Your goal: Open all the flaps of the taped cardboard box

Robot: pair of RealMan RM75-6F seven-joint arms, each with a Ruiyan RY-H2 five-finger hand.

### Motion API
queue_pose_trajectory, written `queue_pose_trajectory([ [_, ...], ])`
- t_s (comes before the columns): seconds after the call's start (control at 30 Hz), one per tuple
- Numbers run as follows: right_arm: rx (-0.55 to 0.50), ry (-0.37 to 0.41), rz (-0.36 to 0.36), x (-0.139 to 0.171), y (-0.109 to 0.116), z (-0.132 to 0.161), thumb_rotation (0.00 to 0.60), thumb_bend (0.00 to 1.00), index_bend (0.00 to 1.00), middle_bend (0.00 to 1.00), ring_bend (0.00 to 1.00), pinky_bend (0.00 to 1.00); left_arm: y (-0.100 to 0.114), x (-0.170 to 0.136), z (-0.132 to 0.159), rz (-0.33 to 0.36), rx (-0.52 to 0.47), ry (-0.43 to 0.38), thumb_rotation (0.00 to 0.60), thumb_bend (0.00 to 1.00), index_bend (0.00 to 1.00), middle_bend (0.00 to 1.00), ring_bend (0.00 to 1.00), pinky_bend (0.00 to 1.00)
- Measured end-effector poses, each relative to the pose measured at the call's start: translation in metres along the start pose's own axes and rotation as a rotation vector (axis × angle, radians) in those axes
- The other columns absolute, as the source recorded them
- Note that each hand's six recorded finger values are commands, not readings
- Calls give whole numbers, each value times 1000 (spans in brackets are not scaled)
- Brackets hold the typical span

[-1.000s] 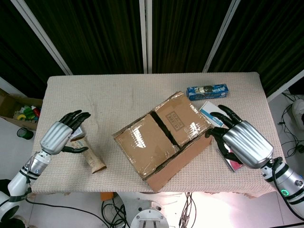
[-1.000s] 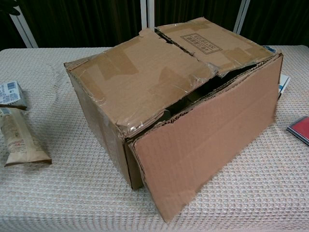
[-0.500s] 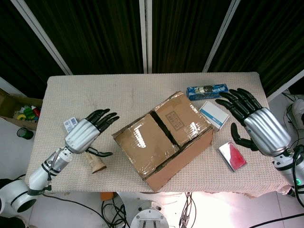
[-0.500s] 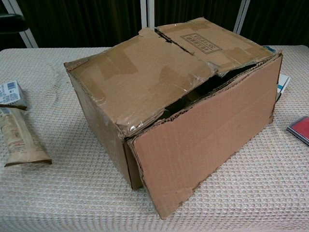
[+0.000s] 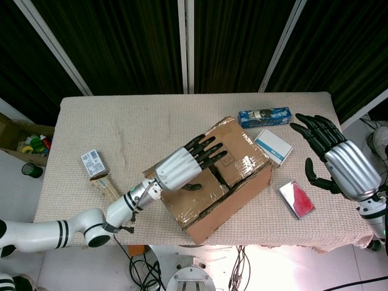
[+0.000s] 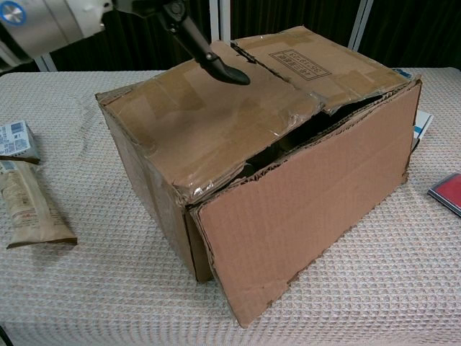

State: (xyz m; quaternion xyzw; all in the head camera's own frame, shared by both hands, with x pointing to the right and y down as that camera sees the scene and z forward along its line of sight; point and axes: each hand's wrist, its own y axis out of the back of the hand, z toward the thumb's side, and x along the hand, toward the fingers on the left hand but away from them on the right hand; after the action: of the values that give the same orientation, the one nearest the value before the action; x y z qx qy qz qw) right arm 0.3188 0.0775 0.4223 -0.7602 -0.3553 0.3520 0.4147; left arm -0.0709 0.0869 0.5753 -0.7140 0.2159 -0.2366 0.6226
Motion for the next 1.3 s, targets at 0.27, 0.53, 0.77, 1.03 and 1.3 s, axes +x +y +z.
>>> queue_pose_trajectory([
  [0.27,-8,-7,20,5,-7,-5,579,725,27,7,0,0,-10,32,0,10,60,70,451,40,0,87,54,158],
  [0.53,-19,-21,37,5,-13,-12,580,723,26,6,0,0,-28,41,-11,-33,118,106,505,40,0,87,54,158],
  [0.77,-27,-23,42,4,-16,-14,581,727,26,6,0,0,-43,35,-13,-77,146,98,523,40,0,87,54,158],
  [1.03,-41,-38,50,5,-21,-21,581,728,26,4,0,0,-52,43,-10,-63,117,110,529,40,0,87,54,157],
  [1.3,-53,-53,46,7,-19,-30,580,729,26,5,0,0,-62,58,-3,-21,69,121,538,40,0,87,54,157],
])
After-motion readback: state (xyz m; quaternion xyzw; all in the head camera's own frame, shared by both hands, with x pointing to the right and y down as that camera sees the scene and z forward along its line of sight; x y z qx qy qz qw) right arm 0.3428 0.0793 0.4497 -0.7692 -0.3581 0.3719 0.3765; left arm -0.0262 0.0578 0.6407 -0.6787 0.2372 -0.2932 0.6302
